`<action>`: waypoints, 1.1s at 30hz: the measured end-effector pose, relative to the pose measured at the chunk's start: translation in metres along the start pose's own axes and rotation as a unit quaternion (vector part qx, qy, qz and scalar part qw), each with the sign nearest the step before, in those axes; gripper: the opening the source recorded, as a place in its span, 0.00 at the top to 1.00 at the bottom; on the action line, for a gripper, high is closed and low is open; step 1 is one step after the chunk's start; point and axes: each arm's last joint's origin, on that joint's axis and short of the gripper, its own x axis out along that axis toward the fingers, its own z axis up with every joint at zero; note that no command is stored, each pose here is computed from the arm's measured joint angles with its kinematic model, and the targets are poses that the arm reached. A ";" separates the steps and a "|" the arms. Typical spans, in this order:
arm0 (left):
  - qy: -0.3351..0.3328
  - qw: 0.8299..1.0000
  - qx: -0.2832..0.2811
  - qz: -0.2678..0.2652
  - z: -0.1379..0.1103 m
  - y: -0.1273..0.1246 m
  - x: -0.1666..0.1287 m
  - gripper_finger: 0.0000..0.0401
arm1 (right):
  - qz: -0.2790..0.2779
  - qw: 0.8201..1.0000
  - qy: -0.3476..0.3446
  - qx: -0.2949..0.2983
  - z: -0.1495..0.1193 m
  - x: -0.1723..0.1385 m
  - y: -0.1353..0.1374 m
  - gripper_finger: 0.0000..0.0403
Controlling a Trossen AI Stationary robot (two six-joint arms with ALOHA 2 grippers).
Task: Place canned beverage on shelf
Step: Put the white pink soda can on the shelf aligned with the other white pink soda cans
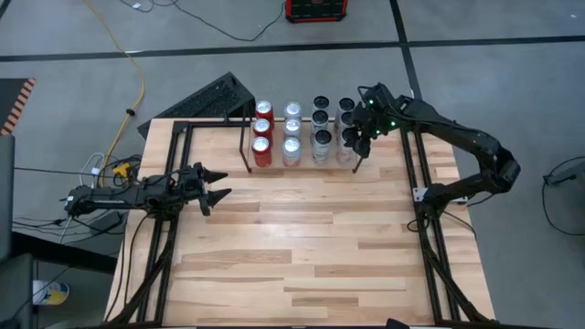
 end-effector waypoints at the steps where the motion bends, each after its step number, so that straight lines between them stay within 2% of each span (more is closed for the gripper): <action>1: 0.000 1.000 0.000 0.000 0.000 0.000 0.000 0.24 | 0.001 1.000 0.000 0.000 0.000 0.000 0.000 0.48; 17: 0.000 1.000 0.000 0.000 0.000 0.000 0.000 0.24 | 0.005 1.000 0.006 0.003 -0.009 0.009 0.000 0.48; 33: 0.000 1.000 0.000 0.000 0.000 0.000 0.000 0.24 | 0.002 1.000 0.012 0.005 -0.010 0.011 0.002 0.18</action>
